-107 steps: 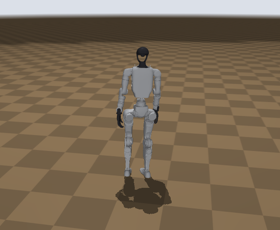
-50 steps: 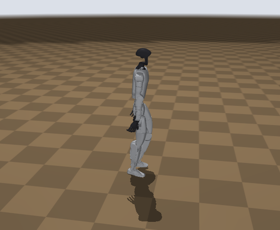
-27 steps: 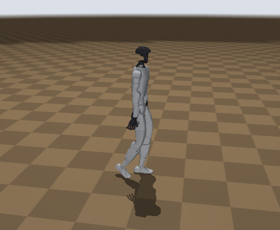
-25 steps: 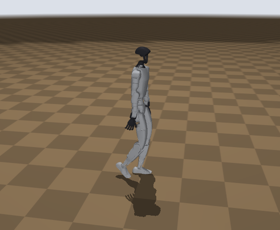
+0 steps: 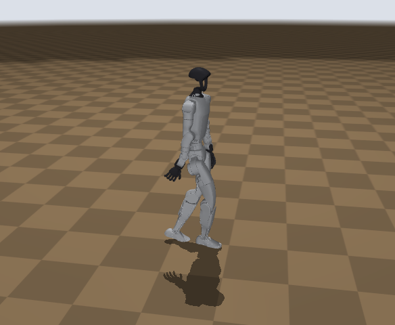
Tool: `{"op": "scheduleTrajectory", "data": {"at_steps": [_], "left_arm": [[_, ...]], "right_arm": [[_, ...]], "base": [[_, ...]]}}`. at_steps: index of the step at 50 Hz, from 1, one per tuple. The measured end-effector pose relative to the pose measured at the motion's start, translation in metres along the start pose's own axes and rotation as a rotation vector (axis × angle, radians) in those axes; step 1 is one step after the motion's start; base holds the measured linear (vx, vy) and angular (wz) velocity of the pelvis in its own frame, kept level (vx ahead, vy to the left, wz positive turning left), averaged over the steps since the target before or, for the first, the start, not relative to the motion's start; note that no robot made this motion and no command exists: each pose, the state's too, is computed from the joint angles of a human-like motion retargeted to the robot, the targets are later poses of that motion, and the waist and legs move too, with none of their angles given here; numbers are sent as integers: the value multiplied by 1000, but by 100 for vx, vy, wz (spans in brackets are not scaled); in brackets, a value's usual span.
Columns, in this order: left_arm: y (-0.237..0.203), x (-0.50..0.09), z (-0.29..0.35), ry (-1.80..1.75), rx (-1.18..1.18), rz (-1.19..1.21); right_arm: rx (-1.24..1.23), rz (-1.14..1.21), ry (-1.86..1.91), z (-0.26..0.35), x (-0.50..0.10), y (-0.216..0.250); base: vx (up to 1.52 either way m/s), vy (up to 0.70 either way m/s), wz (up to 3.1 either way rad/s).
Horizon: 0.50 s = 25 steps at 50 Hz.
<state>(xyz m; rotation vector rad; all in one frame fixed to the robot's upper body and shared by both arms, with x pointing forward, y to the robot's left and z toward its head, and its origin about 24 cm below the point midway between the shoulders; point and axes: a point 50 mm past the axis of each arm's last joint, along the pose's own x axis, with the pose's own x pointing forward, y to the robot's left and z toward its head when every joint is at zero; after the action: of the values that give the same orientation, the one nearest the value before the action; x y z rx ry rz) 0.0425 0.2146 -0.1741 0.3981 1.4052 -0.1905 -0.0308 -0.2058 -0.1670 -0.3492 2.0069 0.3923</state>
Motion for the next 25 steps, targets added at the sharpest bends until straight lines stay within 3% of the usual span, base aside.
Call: {"op": "scheduleTrajectory", "data": {"at_steps": [5, 10, 20, 25], "left_arm": [[-29, -6, -48, 186, 1, -102], [-24, -12, -71, 298, 51, -196], [-36, -9, -57, 268, -72, -195], [-37, -5, -37, 178, -27, -220]], "right_arm": [[8, -98, -140, 32, -11, -14], [5, -162, -322, 76, -33, -30], [-89, -219, -575, 136, -77, -43], [-167, -230, -600, 142, -82, -43]], "base": [[57, -16, -18], [48, -31, -5], [6, 47, 65], [31, 14, -4]]}}
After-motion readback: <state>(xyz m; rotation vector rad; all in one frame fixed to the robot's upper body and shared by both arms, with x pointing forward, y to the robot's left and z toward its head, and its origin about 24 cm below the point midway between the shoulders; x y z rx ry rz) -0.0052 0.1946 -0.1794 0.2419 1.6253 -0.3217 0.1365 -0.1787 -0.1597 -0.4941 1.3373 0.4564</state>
